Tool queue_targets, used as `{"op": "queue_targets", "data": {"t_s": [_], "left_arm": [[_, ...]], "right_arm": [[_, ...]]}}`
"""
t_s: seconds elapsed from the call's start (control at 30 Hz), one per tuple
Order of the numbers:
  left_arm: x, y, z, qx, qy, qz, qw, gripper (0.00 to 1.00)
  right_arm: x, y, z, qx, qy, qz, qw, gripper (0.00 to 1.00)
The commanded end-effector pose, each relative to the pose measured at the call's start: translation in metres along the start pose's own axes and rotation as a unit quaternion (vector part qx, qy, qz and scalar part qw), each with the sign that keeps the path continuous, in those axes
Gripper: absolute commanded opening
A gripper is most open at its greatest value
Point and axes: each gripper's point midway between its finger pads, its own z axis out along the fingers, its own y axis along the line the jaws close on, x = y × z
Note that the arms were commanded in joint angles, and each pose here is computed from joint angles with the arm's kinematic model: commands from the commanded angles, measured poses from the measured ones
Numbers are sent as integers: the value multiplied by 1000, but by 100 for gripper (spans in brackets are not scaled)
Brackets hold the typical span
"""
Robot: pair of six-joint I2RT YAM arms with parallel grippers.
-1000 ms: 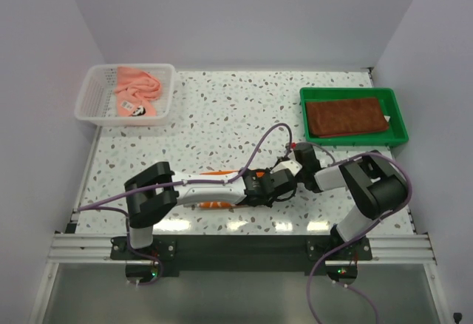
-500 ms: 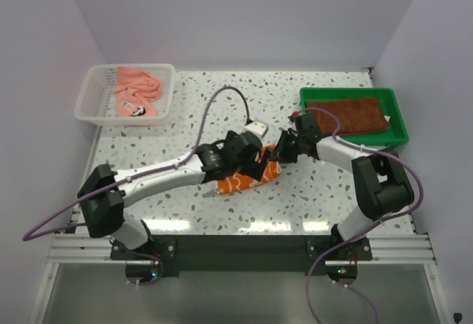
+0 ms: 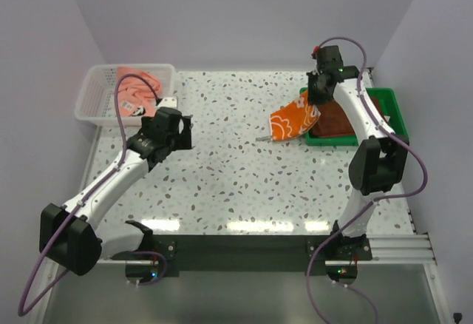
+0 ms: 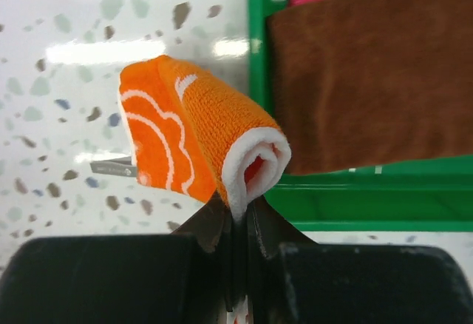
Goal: Fold and stack the towels
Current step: Neatly place the folded towel into the bin
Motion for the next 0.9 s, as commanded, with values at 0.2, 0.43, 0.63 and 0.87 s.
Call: {"op": "queue_targets", "data": {"t_s": [0.2,0.43,0.63,0.87], "left_arm": [[13,24,11,-38,-12,-14,999,100],[16,32,13,-60,-11,-10,998,100],[21,33,17,-68,-3,-6,998,100],[25,31,22,-67,6,1,998,100]], "right_arm": [[-33,-103,-23,188,18,-113,975,0],[-48,-143,-10,230,11,-118,966,0],[-57,-162,-10,248,4,-114,962,0],[-59,-175,-2,270,15,-119,955,0]]}}
